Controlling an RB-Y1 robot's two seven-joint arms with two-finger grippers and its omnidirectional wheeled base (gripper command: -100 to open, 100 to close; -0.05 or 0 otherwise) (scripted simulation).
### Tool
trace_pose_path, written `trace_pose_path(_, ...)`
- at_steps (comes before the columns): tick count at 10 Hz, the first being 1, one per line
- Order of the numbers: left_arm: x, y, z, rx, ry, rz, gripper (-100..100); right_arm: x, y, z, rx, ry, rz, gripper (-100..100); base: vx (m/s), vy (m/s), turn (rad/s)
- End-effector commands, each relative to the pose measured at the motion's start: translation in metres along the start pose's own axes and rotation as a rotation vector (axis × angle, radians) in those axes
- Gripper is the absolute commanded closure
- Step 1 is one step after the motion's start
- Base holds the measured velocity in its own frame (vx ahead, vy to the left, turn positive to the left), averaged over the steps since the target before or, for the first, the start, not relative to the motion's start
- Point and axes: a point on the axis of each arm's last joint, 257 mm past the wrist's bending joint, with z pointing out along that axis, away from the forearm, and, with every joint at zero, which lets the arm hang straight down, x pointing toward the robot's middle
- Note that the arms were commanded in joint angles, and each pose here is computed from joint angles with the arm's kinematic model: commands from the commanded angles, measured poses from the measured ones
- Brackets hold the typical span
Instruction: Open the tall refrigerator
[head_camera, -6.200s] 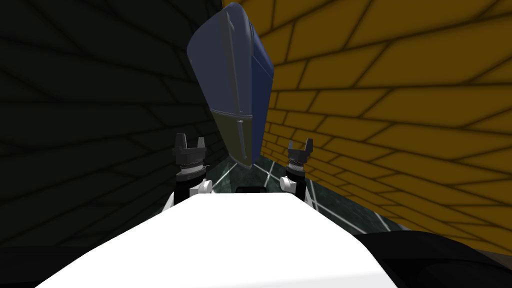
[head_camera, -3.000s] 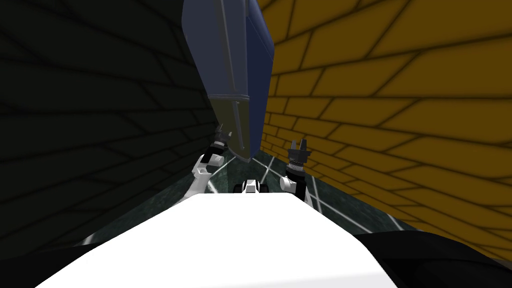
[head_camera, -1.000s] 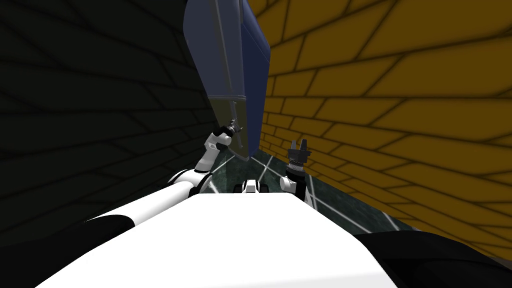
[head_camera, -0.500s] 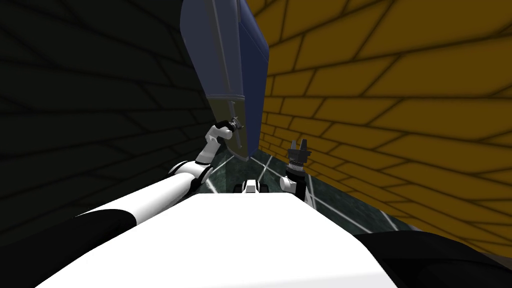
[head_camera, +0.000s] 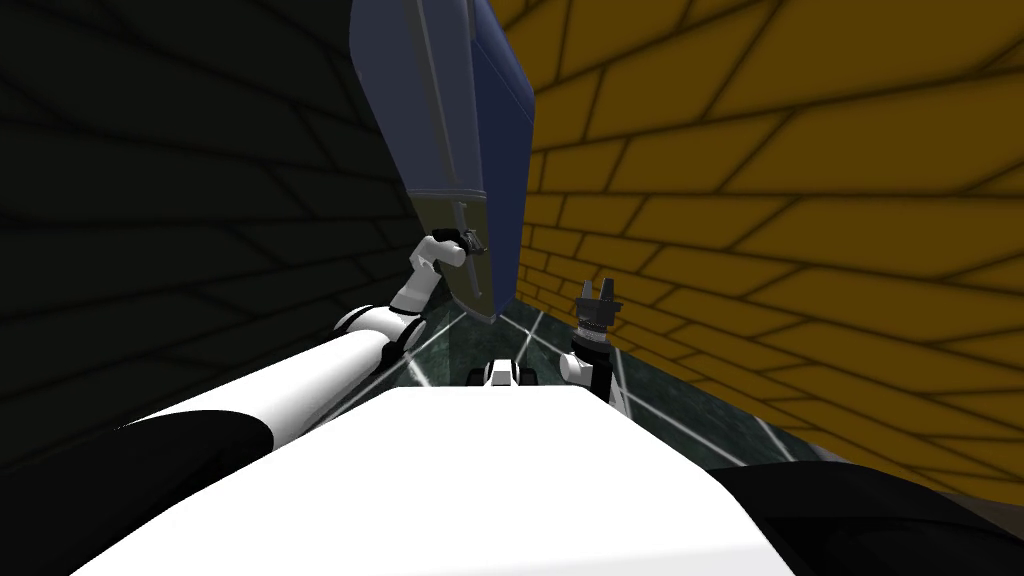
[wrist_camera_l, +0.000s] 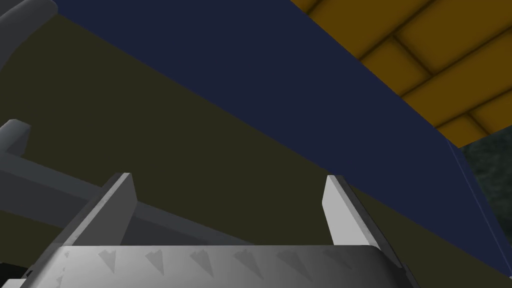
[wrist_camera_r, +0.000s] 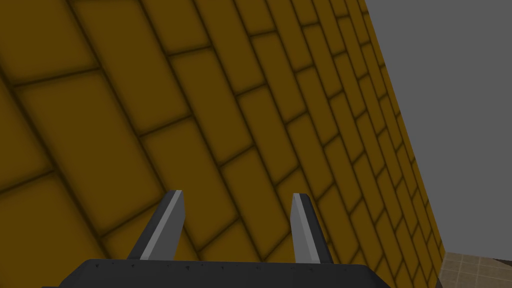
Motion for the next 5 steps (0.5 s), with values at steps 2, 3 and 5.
trace_pose_path(2, 0.003, -0.021, 0.004, -0.024, -0.052, -0.010, -100, 0.000, 0.000, 0.000, 0.000, 0.000, 0.000, 0, 0.042, 0.004, -0.037)
trace_pose_path(3, -0.006, -0.029, 0.006, -0.037, -0.095, -0.020, -100, 0.000, 0.000, 0.000, 0.000, 0.000, 0.000, 0, 0.046, 0.004, -0.047)
trace_pose_path(5, -0.011, -0.040, 0.006, -0.047, -0.137, -0.028, -100, 0.000, 0.000, 0.000, 0.000, 0.000, 0.000, 0, 0.045, 0.003, -0.048)
